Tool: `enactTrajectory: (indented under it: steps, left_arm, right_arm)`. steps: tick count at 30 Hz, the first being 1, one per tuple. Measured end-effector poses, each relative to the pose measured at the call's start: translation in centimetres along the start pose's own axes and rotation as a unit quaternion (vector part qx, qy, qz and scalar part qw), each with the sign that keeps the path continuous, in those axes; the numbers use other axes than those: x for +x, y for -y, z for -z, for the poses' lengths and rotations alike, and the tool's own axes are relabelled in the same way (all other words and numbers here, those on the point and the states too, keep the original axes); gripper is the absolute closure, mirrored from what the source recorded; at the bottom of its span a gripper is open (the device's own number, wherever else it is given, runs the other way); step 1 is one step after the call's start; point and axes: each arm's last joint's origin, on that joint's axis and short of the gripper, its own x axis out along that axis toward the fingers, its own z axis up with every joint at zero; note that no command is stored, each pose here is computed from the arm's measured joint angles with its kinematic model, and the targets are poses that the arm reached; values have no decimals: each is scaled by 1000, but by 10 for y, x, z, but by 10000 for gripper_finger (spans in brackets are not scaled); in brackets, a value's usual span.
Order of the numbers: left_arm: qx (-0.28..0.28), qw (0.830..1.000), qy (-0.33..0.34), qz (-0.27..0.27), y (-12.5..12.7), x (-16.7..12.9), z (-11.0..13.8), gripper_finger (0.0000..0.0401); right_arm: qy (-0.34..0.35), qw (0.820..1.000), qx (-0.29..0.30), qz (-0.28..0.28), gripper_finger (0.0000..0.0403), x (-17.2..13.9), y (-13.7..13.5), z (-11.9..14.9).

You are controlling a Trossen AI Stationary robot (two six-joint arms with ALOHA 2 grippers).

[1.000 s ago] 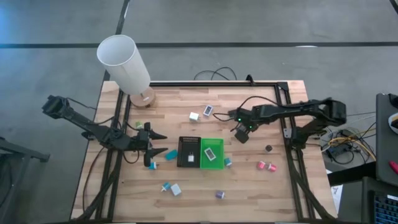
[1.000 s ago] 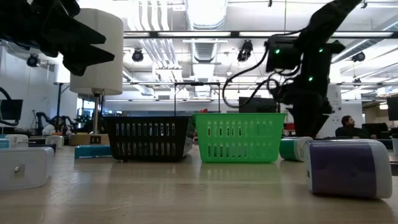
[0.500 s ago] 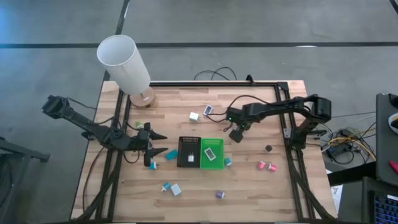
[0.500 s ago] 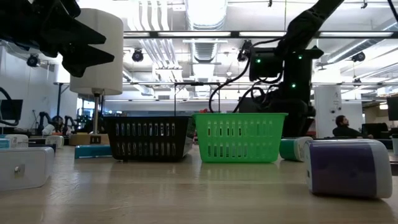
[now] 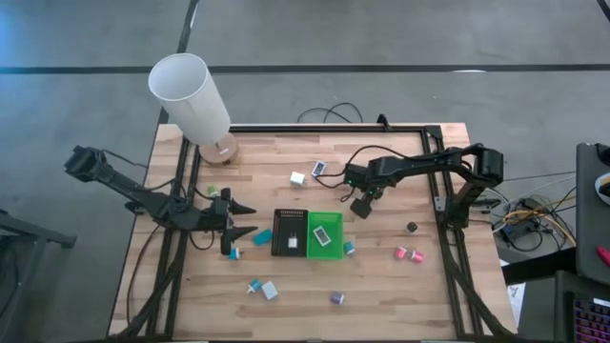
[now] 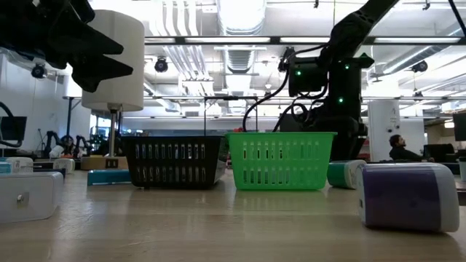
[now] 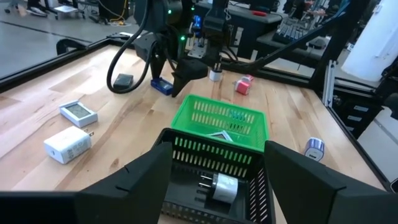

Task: Pick & Place Office items
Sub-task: Put the dark blue timer into the green bin

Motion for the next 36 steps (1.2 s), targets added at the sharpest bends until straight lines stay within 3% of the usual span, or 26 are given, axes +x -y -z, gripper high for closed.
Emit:
enactTrajectory:
  steps: [6,18,28,36]
  left_arm:
    - [-3,1000,0,0,0,0,0,140]
    - [-4,1000,-2,1,0,0,0,140]
    - [-3,1000,-5,0,0,0,1,140]
    - [-7,1000,-5,0,0,0,1,140]
  right_arm:
    - [-2,1000,-1,-2,122,0,0,0]
    - [-19,1000,-8,17,126,-10,5,10]
    - [102,995,0,-19,126,-75,12,27]
    - [243,964,-52,-97,126,-117,-11,42]
